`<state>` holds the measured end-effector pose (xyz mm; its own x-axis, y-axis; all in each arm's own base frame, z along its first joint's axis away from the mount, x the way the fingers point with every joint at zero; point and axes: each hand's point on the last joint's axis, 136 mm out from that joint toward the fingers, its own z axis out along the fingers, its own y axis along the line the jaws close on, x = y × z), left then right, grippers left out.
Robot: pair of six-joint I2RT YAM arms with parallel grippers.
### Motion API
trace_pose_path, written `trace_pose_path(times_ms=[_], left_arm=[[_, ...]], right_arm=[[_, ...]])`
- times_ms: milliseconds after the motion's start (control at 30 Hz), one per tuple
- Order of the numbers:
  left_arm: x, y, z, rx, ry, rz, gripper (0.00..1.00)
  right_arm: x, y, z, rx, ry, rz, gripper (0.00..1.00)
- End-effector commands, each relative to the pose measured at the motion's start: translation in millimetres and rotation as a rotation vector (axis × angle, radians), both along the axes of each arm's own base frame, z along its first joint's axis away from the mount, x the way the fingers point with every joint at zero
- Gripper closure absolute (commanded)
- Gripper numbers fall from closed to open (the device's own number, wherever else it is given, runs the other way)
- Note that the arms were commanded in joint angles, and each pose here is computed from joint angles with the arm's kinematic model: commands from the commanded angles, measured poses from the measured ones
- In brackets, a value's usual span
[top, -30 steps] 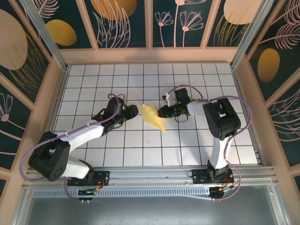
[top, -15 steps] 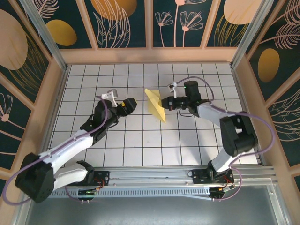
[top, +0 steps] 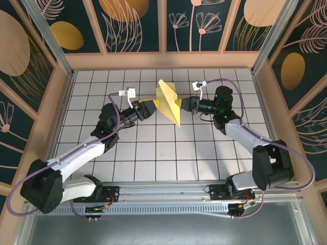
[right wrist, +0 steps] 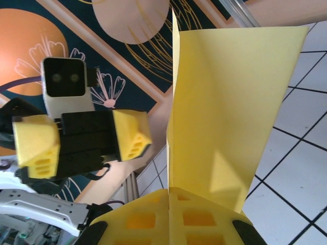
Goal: Fold a paper plane with a square sheet of paper (fold left side to right side)
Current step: Turn over the paper at the center of the table.
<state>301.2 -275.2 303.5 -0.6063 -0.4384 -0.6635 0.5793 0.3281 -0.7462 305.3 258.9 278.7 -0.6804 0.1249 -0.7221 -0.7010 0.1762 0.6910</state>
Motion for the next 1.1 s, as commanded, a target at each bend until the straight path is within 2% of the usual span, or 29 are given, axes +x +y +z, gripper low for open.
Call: trace_pose_path(times_ms=[0,200,400,533,900,1000,1067], left_arm=[[-8,-16,29,-0.044,-0.089,-0.103,0.36],[0,-32,18,-0.023,-0.052,-0.134,0.43],[-1,-47,15,-0.007,-0.047,-0.184,0.55],[2,-48,11,0.014,-0.04,-0.17,0.62],[5,-46,7,0.025,-0.033,-0.149,0.91],[6,-45,7,0.027,-0.035,-0.139,0.96],[6,-44,8,0.027,-0.037,-0.134,0.97]], right_arm=[[-14,-2,18,0.045,-0.029,0.039,1.0],[-21,-1,25,0.075,-0.028,0.062,1.0],[-24,4,24,0.097,-0.004,0.088,1.0],[-25,6,24,0.106,0.003,0.095,1.0],[-19,8,18,0.074,0.024,0.061,1.0],[-15,5,17,0.036,0.013,0.019,0.94],[-12,1,19,0.004,-0.006,-0.023,0.85]])
